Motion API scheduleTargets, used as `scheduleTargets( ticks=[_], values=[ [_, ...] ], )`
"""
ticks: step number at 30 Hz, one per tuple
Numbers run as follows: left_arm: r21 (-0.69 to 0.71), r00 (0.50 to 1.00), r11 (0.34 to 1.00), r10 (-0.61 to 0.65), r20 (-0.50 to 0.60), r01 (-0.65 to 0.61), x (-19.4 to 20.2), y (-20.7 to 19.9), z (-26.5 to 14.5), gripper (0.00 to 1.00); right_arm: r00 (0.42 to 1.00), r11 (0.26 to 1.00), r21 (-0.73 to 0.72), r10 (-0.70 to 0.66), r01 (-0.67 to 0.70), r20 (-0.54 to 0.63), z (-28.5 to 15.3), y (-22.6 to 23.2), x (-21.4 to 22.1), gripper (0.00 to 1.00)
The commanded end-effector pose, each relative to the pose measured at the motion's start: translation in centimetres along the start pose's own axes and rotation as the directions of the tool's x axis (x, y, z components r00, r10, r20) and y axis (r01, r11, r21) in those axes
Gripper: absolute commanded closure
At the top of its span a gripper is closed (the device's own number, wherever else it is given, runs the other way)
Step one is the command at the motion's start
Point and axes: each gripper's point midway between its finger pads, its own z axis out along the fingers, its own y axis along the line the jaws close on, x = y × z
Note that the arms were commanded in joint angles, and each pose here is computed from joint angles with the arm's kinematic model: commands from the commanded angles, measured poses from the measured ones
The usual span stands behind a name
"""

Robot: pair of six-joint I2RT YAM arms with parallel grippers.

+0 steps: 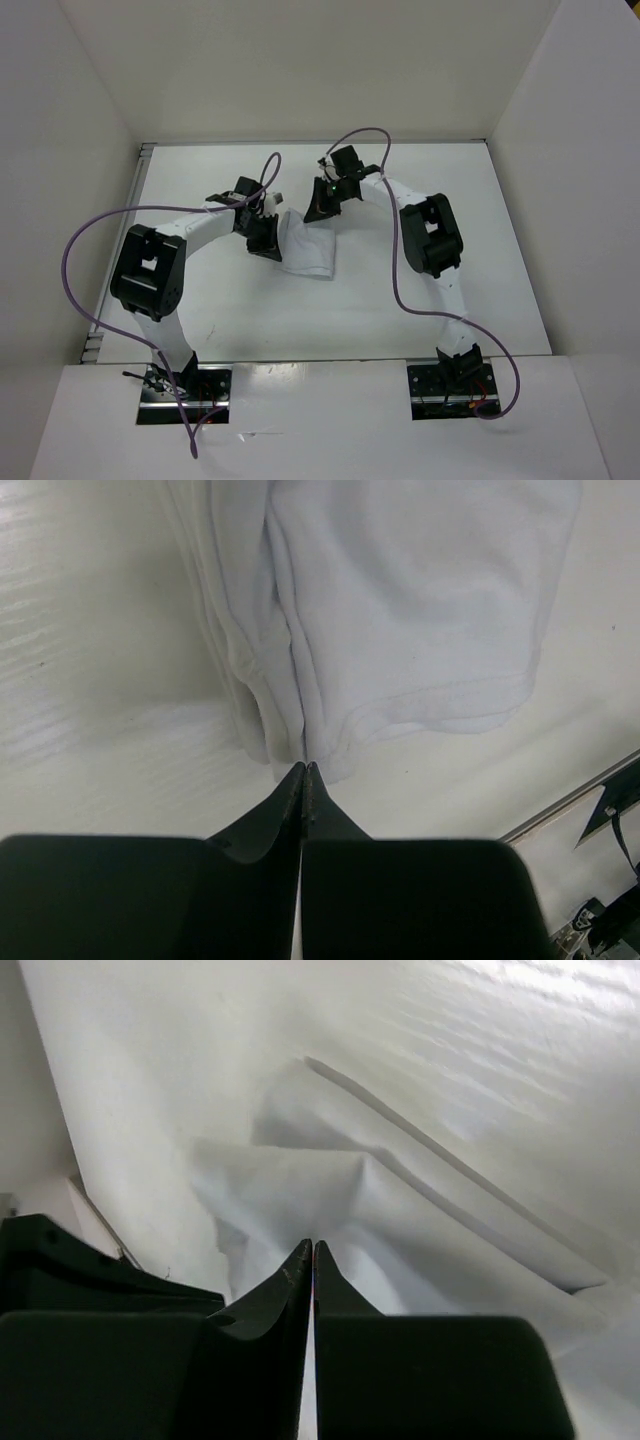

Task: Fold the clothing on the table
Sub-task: Fold the skirt

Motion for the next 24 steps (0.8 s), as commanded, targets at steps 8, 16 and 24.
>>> scheduleTargets(
  ticks=[8, 16, 24],
  values=[
    [0.037, 0.999, 0.999, 0.018, 0.031, -0.019, -0.2, -0.9, -1.2, 1.00, 0.991, 0.986, -0.099, -0.130, 0.131, 0.017, -0.9, 6.1, -0.6, 0.94],
    [0.020, 0.999, 1.000, 0.012, 0.044, -0.013, -0.3, -0.9, -1.7, 1.00, 0.989, 0.980, -0.139, -0.149, 0.145, -0.019, 2.7, 6.0, -0.1, 0.94],
    [0.012, 0.999, 1.000, 0.013, 0.048, -0.013, -0.2, -1.2, -2.8, 1.00, 0.984, 0.970, -0.210, -0.145, 0.121, -0.107, 7.7, 4.4, 0.4, 0.94]
  ],
)
